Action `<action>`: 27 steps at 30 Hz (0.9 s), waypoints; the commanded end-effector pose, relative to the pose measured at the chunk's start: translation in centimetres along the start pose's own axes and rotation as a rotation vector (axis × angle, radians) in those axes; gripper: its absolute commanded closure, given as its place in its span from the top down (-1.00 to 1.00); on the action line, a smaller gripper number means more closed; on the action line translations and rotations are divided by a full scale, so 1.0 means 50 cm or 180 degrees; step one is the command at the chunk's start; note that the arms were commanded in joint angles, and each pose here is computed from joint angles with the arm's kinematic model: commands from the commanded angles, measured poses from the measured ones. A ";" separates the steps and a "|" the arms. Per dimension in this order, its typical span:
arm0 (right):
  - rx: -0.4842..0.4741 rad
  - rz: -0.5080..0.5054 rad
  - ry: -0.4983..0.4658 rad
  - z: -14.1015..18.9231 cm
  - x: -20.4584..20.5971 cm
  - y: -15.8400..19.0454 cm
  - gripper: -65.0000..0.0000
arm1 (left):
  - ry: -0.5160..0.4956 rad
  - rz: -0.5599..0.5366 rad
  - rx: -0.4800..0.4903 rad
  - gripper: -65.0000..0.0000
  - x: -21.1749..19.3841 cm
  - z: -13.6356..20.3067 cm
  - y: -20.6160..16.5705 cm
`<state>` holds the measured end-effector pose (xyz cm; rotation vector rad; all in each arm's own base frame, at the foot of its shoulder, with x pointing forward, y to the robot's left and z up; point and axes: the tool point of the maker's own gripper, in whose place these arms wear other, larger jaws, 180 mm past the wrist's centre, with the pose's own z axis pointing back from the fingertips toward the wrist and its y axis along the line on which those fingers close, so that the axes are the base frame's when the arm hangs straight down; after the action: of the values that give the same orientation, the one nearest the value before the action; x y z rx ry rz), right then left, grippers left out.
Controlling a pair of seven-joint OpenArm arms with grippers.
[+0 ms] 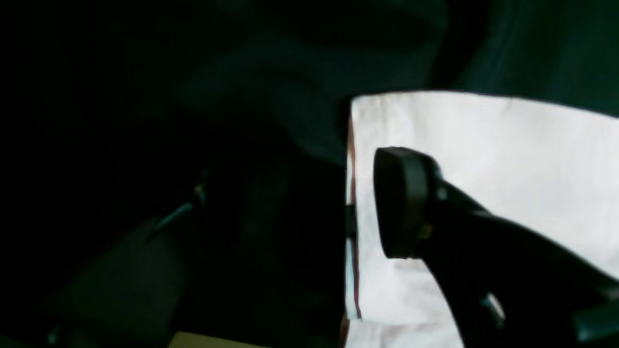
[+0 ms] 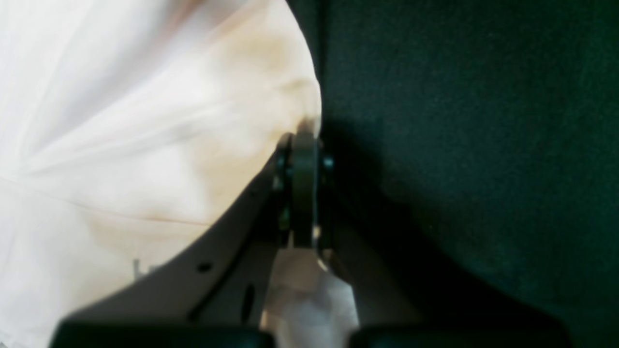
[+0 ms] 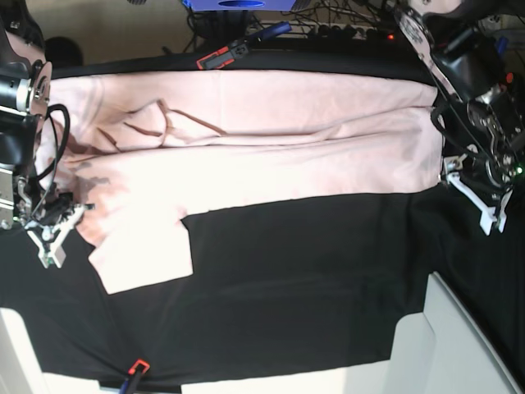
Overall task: Fold the T-shirt properly
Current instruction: 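Pinch both ends of the shirt's folded edge with both grippers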
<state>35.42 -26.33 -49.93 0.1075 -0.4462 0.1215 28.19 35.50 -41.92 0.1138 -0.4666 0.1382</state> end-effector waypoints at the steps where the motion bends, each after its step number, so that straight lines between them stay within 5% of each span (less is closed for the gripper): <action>1: -0.0001 0.0045 0.0020 0.006 0.009 -0.004 -0.99 | -0.0076 0.0021 0.0008 0.28 0.031 0.002 0.008; 9: -0.0011 0.0049 0.0122 0.009 0.000 -0.007 -0.99 | 0.0123 0.0272 -0.0371 0.28 0.046 -0.061 -0.031; 27: -0.0028 0.0046 0.0159 0.009 -0.014 -0.013 -0.99 | 0.0183 0.0470 -0.0560 0.28 -0.006 -0.114 -0.043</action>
<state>34.96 -26.49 -50.04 0.1070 -0.4278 0.1195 30.21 33.82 -47.85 -0.1012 -0.4168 0.2483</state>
